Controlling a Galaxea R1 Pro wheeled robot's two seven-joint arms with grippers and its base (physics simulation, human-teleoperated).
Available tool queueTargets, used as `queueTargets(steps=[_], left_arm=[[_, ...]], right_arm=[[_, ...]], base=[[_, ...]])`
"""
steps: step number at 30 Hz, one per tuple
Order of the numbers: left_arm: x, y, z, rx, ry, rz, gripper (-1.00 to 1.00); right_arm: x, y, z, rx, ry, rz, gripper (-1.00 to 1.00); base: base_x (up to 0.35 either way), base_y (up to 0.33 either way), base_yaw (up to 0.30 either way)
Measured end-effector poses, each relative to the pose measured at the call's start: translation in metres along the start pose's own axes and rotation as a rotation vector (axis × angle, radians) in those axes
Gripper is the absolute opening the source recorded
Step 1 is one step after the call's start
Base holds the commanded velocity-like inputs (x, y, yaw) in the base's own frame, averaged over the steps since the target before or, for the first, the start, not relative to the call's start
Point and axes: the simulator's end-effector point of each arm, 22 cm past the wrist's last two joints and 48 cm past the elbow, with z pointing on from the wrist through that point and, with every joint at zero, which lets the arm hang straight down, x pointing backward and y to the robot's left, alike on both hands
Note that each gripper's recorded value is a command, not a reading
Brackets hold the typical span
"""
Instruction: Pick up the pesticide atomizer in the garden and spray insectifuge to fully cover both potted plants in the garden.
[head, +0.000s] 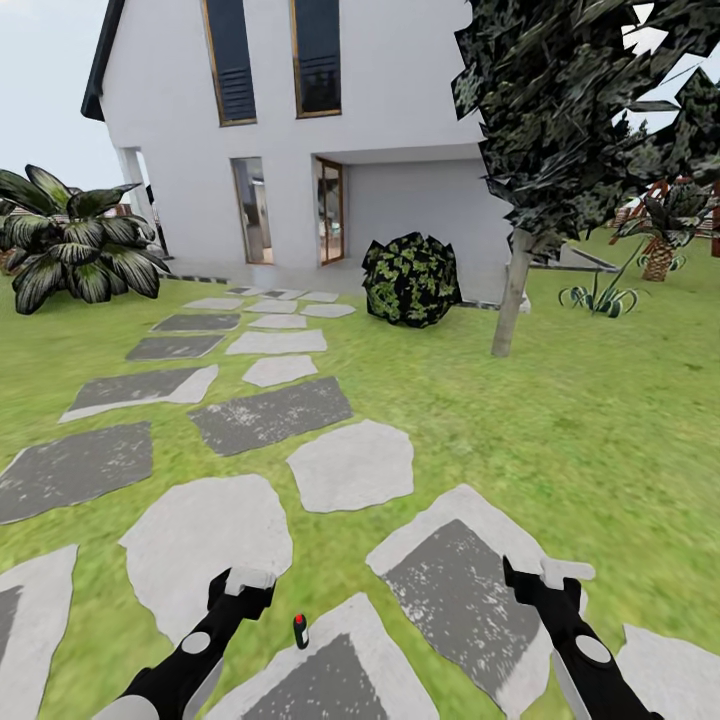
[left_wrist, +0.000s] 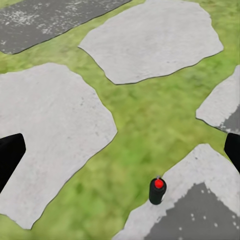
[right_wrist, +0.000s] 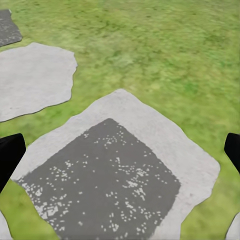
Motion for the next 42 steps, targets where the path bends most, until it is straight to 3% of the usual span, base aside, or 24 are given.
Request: queueTargets(steps=[42], left_arm=[[0.081, -0.01, 0.03, -0.004, -0.001, -0.008, 1.0]], right_arm=[[0.086, 0.0, 0.02, 0.002, 0.002, 0.001, 1.0]], base=[[0.0, 0.0, 0.0]])
